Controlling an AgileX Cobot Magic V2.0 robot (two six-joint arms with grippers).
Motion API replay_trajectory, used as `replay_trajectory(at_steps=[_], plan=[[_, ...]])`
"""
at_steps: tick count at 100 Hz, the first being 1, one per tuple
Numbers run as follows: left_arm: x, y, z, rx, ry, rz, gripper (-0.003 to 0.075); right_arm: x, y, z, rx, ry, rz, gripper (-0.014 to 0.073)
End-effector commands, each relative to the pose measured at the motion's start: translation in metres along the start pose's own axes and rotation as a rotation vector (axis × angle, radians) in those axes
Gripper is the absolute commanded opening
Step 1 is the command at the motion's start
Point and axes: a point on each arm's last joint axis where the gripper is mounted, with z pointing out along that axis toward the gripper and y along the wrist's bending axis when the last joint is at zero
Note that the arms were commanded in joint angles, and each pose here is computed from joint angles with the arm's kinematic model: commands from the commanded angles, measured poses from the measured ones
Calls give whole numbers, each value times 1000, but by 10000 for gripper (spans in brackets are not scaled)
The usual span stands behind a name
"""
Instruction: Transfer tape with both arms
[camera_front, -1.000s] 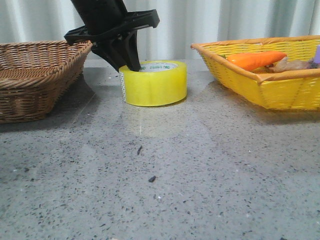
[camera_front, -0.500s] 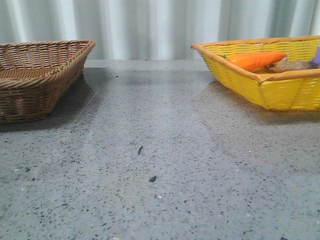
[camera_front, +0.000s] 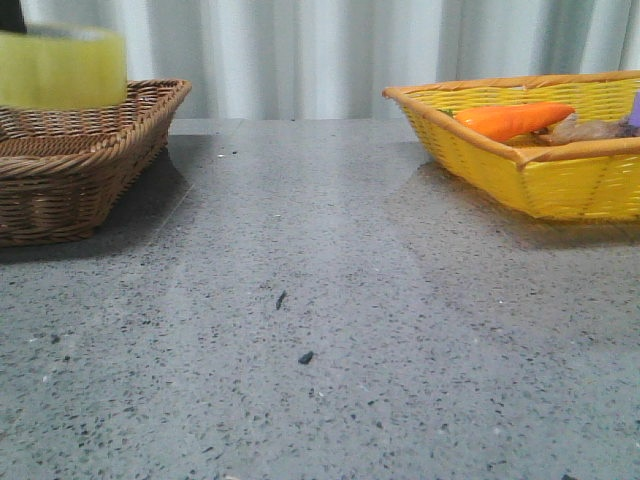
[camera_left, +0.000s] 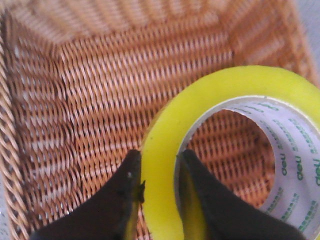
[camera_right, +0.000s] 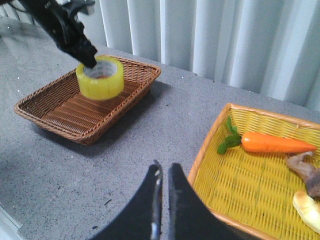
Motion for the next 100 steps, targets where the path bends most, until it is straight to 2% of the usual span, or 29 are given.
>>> replay_trajectory(at_steps=[1,9,14,29,33,38,53,62,70,82,91,100], plan=[[-3,8,-20,-10,-119,-28,-14,-14,1,-2,-7,-119,-5,-62],[-1,11,-15,-13,-108,-63,48,-15,1,-4,-7,-145,-5,-62],[0,11,-15,-13,-106,-71,121,-16,1,-5,-7,-152,-5,-62],[4,10,-16,-14,-69,-69,421,-15,1,-6,-7,-147,-5,-62],[5,8,-17,-11,-61,-64,478,-15,1,-6,-7,-144,-5,-62],[5,5,-23,-7,-77,-59,509,-14,0,-7,-3,-145,-8,-62],[7,-14,-70,37,-291,-15,461,-13,-3,-21,37,-216,-40,-62],[27,-35,-112,100,-458,39,411,-8,-6,-39,80,-321,-75,-62],[59,-58,-142,191,-604,106,379,5,-9,-51,128,-379,-116,-62],[118,-80,-157,332,-726,206,325,32,-13,-59,185,-410,-171,-62],[162,-82,-152,403,-777,264,272,55,-14,-62,212,-468,-210,-62],[199,-74,-142,456,-827,278,182,73,-13,-69,226,-541,-231,-62]])
